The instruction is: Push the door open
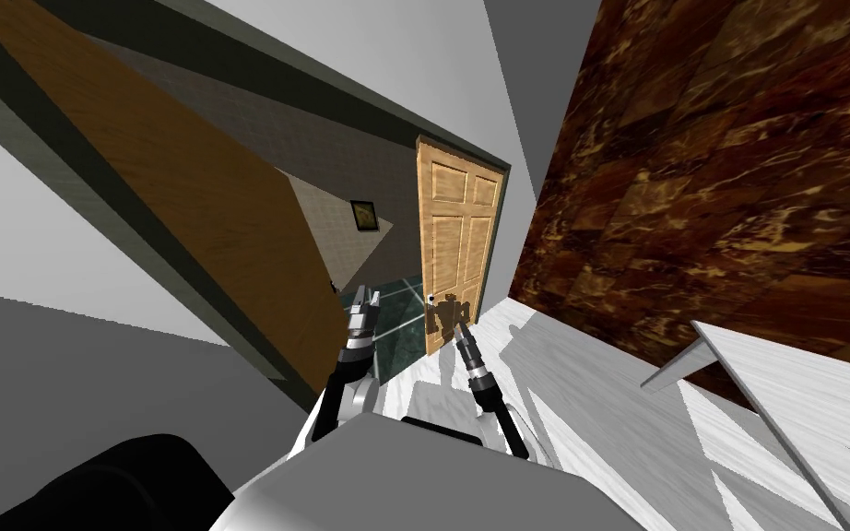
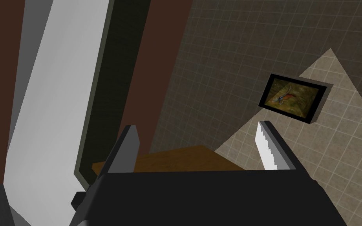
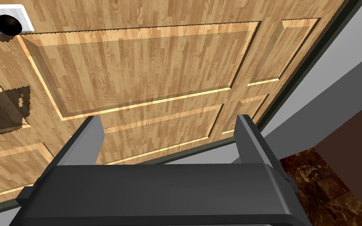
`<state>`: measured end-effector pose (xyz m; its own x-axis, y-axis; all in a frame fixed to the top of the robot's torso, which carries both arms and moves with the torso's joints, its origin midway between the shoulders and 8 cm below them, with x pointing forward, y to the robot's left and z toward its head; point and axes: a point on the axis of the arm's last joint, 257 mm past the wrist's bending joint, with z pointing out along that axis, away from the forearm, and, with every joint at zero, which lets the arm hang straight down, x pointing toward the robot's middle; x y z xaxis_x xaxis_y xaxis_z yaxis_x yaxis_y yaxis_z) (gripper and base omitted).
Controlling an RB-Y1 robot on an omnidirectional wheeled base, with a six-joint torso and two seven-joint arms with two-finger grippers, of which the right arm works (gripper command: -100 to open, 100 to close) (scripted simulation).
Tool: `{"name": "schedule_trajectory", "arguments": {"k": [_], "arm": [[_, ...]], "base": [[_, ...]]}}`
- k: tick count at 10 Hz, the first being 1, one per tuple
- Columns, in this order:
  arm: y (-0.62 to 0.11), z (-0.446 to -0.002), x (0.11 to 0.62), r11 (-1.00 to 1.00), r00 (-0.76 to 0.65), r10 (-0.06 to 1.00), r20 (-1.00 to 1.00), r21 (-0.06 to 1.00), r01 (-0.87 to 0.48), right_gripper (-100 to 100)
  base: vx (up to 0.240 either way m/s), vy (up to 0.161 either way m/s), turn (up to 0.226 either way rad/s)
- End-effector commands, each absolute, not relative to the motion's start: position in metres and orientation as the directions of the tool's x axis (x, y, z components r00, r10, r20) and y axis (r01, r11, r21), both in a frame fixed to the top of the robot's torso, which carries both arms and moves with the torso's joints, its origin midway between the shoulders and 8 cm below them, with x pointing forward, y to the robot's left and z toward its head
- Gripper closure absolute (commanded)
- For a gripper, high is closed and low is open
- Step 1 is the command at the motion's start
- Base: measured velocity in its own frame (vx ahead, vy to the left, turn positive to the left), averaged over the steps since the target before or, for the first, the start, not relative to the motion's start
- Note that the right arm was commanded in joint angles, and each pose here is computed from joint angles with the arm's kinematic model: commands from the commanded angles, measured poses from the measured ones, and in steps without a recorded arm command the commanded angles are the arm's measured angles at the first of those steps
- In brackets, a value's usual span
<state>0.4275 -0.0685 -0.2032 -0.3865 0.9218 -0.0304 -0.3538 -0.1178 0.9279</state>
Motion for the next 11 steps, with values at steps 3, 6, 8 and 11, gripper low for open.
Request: {"name": "schedule_trajectory", "arguments": {"k": [3, 6, 8, 11], "arm": [[-0.050, -0.229, 0.425, -0.124, -0.433, 0.901, -0.020, 0.945, -0.302, -100], [-0.033, -0.257, 0.420, -0.121, -0.478, 0.878, -0.011, 0.962, -0.246, -100], [-0.019, -0.284, 0.413, -0.112, -0.518, 0.855, -0.005, 0.975, -0.194, -100], [-0.008, -0.309, 0.406, -0.096, -0.553, 0.833, -0.001, 0.985, -0.147, -100]], "base": [[0.098, -0.003, -0.008], [0.130, -0.007, -0.011], [0.172, 0.004, -0.016], [0.140, 0.008, -0.009]]}}
